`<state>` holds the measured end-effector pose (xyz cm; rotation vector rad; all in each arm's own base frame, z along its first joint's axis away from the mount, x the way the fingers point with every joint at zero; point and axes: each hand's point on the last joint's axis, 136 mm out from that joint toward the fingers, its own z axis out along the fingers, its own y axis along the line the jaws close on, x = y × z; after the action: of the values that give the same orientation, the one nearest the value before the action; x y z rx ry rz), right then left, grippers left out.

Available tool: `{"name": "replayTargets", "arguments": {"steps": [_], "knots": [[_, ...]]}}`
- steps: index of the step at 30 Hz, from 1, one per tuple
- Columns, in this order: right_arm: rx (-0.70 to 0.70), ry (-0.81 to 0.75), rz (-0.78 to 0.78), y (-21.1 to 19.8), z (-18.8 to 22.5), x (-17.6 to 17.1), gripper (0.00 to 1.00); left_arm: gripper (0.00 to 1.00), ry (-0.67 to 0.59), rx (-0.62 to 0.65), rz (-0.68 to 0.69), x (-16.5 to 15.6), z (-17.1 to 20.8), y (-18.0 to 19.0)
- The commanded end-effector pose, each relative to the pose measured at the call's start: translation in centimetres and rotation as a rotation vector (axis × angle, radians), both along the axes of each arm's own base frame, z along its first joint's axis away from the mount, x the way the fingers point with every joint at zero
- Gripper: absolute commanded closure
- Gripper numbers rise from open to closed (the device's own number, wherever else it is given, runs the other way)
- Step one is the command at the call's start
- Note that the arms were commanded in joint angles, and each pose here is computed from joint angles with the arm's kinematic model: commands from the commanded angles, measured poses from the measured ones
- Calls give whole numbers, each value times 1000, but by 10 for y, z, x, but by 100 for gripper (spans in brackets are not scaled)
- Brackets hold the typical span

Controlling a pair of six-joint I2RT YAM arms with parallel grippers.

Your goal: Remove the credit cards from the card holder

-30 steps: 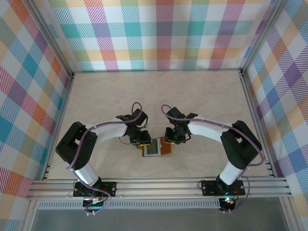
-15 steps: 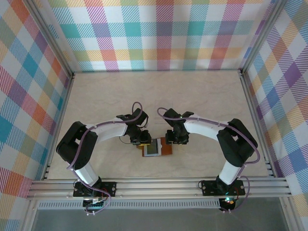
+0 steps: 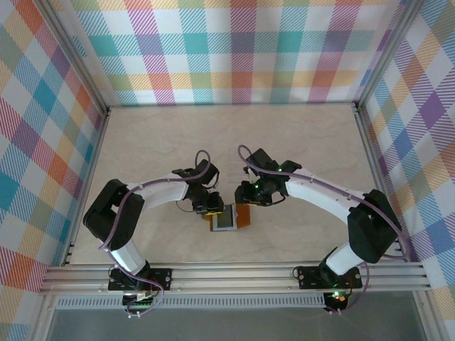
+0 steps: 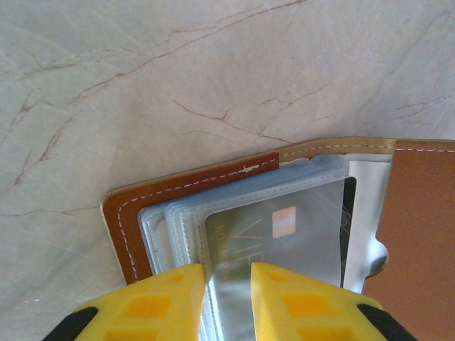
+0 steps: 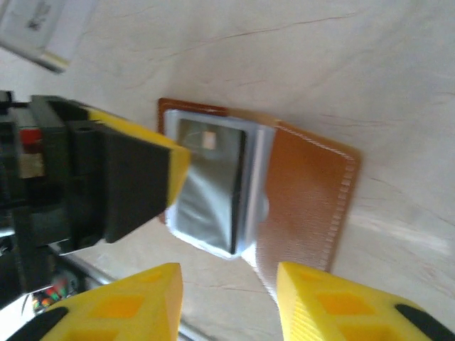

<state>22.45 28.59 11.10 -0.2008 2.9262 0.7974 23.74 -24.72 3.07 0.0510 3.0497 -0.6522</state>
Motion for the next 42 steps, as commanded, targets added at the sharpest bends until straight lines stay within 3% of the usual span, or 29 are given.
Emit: {"name": "replayTargets", "arguments": {"steps": [1, 8, 14, 22, 32, 42], "knots": [[73, 88, 34, 22, -8, -7, 63, 70, 18, 30, -10, -5, 6, 4], [2, 178, 4, 18, -51, -11, 72, 63, -4, 44, -4, -9, 34, 12], [-80, 208, -36, 3, -86, -13, 80, 68, 42, 65, 23, -19, 15, 19], [-139, 211, -124, -18, -114, -12, 87, 68, 43, -44, 63, -13, 8, -1], [-116, 117, -168, -24, -90, 9, 87, 66, -40, -104, 69, 4, 37, -12], [-38, 146, -170, -12, -82, 16, 87, 63, -12, -74, 41, 6, 32, -21]]}}
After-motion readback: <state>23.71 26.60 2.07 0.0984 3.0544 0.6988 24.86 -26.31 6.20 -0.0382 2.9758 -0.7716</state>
